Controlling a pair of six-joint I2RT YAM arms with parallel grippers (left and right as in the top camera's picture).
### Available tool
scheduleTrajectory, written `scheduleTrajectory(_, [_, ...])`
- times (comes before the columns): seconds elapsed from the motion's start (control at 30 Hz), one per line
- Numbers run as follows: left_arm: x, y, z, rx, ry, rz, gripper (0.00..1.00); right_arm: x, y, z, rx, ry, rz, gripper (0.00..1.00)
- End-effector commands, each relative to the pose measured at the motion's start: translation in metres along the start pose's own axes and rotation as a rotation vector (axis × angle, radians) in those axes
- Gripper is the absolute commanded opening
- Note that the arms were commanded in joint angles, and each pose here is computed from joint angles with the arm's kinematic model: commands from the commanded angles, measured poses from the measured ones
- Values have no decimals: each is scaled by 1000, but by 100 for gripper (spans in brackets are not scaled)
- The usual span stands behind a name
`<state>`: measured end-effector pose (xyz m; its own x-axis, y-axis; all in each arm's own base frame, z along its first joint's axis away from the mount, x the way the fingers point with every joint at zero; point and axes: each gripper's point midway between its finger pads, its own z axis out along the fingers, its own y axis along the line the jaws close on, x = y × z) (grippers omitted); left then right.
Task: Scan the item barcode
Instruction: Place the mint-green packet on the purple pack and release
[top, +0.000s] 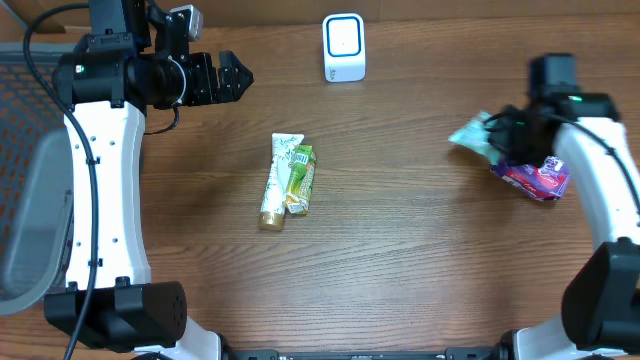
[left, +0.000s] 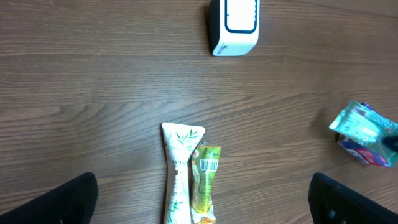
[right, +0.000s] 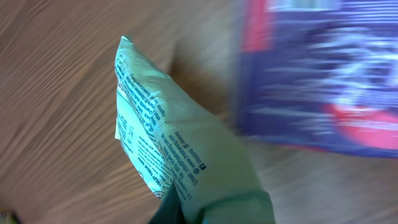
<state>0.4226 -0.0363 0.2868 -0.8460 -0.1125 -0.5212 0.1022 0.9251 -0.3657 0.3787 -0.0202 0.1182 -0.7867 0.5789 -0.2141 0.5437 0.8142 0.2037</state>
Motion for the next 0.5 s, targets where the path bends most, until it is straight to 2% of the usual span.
scheduleTrajectory(0.0, [0,-2,2,4,3,-1,100,-17,-32,-4,0,-12,124,4])
scheduleTrajectory(0.07, [0,-2,2,4,3,-1,100,-25,-50,-6,12,-20,176,4])
scheduleTrajectory(0.27, [0,-2,2,4,3,-1,100,-40,-73,-9,-64,-21,154,23])
scheduleTrajectory(0.3, [0,-2,2,4,3,-1,100,-40,-75,-9,-60,-18,147,41])
scheduleTrajectory(0.33, [0,-2,2,4,3,-1,100,-39,-77,-10,-54,-16,141,65])
scheduleTrajectory(0.37, [0,-2,2,4,3,-1,100,-39,-79,-10,-45,-15,144,77])
scheduleTrajectory(0.43, [0,-2,2,4,3,-1,100,-39,-80,-10,-41,-17,145,92])
scheduleTrajectory(0.47, [0,-2,2,4,3,-1,99,-40,-78,-11,-50,-19,143,93])
